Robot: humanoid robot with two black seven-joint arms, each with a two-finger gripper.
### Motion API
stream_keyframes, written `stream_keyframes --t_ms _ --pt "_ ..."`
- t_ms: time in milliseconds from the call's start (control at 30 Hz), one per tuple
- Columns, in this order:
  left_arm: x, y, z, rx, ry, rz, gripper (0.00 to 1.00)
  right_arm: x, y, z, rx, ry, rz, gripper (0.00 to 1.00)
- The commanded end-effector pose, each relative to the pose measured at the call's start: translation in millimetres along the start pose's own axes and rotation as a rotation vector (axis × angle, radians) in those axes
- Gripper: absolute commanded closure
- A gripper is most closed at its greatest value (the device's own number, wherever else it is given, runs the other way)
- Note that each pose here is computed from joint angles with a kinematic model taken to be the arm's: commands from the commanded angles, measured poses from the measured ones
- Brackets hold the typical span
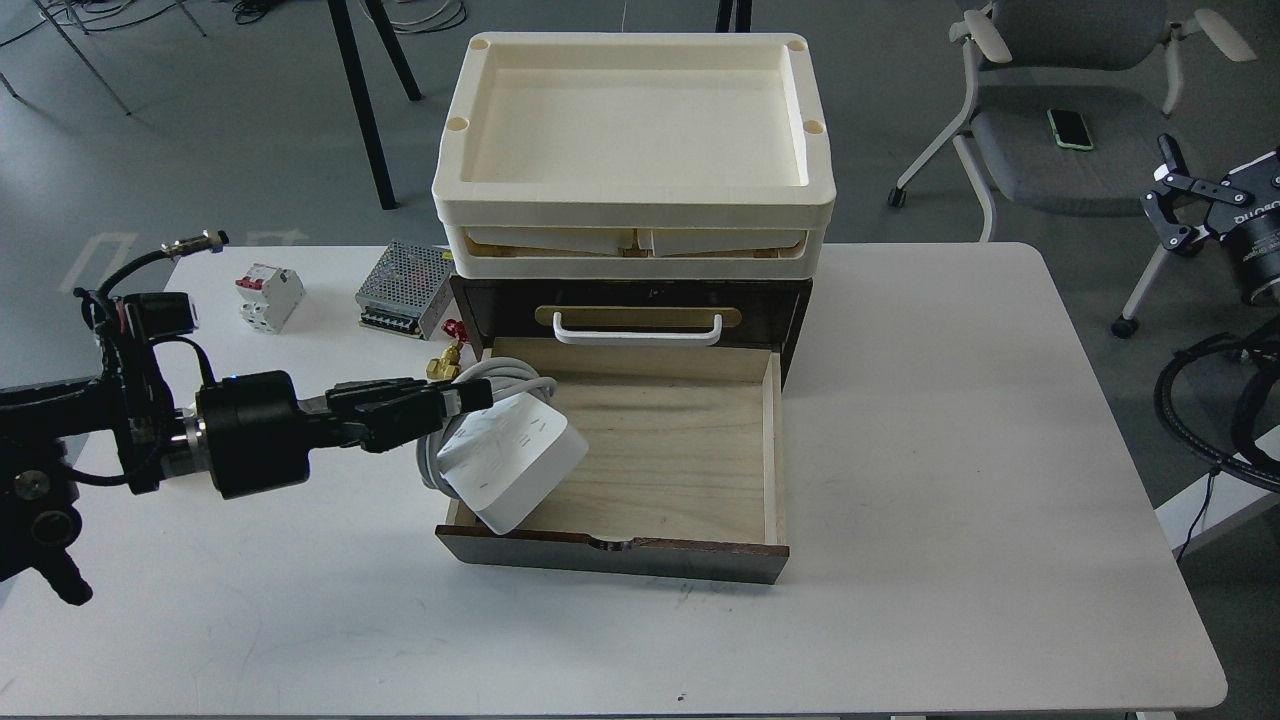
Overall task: Put charging cable into cabinet
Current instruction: 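Lift the power strip with the left gripper toward the open drawer, then lower the power strip into the wooden drawer and release it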
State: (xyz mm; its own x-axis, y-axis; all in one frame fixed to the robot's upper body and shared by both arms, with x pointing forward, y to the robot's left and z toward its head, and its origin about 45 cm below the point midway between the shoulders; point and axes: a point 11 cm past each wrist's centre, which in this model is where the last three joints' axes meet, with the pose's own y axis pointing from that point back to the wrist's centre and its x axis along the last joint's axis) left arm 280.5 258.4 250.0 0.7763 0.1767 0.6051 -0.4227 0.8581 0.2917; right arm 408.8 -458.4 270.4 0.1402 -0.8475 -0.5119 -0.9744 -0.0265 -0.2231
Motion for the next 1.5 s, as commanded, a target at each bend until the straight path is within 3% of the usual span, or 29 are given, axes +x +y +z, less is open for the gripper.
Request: stream_keyframes --t_ms 0,367,767,833,867,967,1067,1200,1333,1467 --pt "-2 -20 -14 -0.016 0.06 0.03 1.0 2 2 1 -0.004 0.002 0.006 0.0" --pt "-35 -46 -94 0.153 0.171 0.019 1.0 5 4 2 -0.004 0.002 0.015 0.0" --pt "-43 -69 -98 0.135 0.215 0.035 1.0 9 7 4 -0.007 0.001 0.024 0.0" --pt "-46 -73 -96 0.124 0.221 0.032 0.96 10 8 3 -0.004 -0.001 0.028 0.0" --pt "-47 -75 -95 0.12 0.223 0.03 0.93 11 9 4 -0.006 -0.001 0.031 0.0" --pt "-48 -84 -90 0.097 0.229 0.028 0.63 12 11 4 -0.008 0.0 0.034 0.0" --pt "-50 -87 -84 0.078 0.234 0.018 0.17 13 12 5 -0.009 -0.001 0.036 0.0" --pt "-49 -83 -85 0.083 0.23 0.015 0.08 13 12 7 -0.011 -0.005 0.036 0.0" --pt "-34 -62 -93 0.125 0.205 0.042 0.07 11 10 4 0.005 -0.015 0.035 0.0" --pt "20 -13 -85 0.142 0.173 0.177 0.07 9 9 3 0.014 -0.022 0.031 0.0"
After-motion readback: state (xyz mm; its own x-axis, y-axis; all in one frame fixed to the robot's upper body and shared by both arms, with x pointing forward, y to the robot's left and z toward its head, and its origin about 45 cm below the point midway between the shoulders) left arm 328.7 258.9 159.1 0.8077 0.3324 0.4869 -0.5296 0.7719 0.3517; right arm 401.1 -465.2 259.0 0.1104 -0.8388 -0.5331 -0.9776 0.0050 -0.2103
